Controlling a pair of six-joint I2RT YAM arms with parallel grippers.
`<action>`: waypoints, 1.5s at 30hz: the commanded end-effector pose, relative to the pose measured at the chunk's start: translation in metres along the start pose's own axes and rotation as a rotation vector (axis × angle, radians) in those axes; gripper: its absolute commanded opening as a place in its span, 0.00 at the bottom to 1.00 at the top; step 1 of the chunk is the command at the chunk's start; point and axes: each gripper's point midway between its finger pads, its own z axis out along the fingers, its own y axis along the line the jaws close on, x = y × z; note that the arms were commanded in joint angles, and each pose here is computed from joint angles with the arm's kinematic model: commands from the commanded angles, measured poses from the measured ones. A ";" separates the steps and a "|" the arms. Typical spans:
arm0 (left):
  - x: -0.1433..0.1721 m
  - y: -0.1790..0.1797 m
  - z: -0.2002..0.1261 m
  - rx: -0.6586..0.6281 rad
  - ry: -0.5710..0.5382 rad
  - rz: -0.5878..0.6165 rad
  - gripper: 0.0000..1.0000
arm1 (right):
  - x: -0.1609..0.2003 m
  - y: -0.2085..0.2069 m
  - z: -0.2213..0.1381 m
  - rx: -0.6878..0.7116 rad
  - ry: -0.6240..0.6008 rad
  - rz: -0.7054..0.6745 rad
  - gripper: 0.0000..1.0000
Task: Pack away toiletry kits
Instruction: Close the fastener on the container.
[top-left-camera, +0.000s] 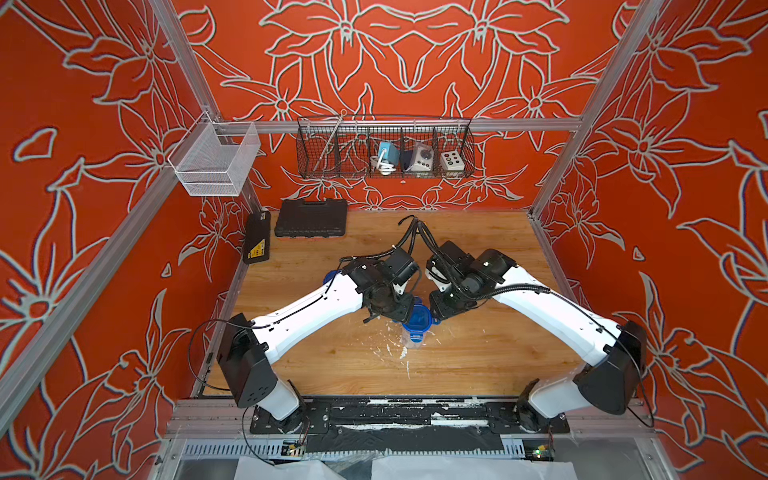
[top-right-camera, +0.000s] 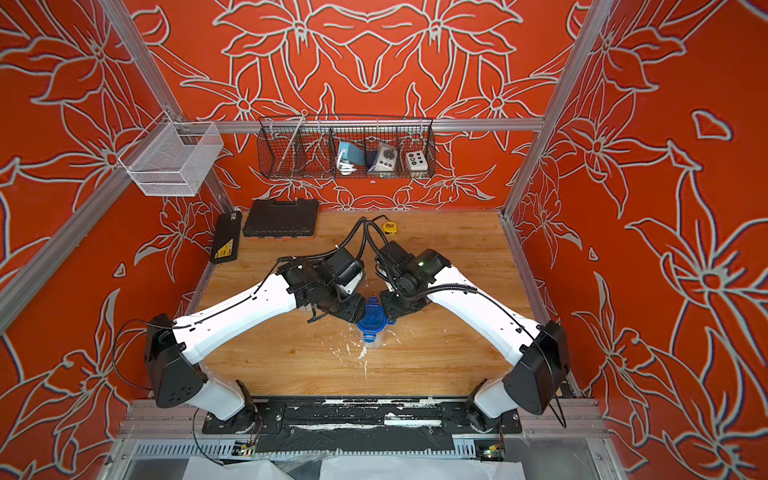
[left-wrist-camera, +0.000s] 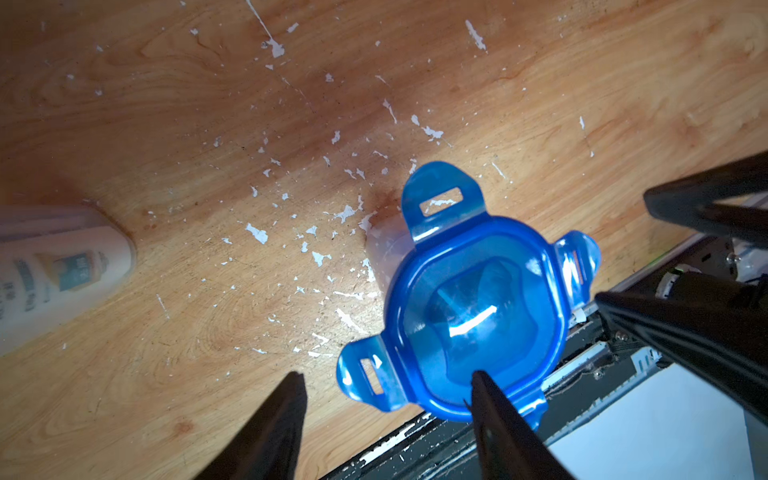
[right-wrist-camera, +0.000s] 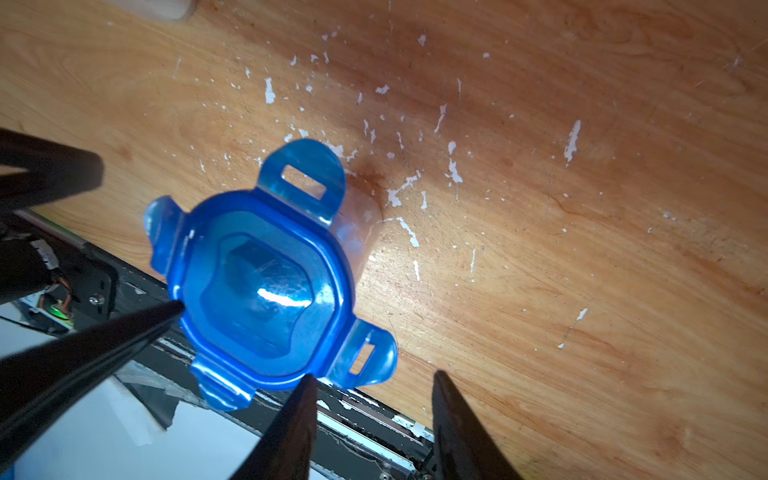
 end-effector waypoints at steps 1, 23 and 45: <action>0.007 -0.007 -0.005 0.051 0.007 -0.010 0.60 | 0.002 0.008 -0.006 -0.049 0.000 0.031 0.46; 0.016 -0.006 0.019 0.152 0.039 -0.074 0.51 | 0.014 0.015 0.035 -0.139 0.044 0.084 0.39; 0.018 -0.014 0.025 0.328 0.067 -0.149 0.48 | 0.016 0.024 0.052 -0.263 0.020 0.129 0.46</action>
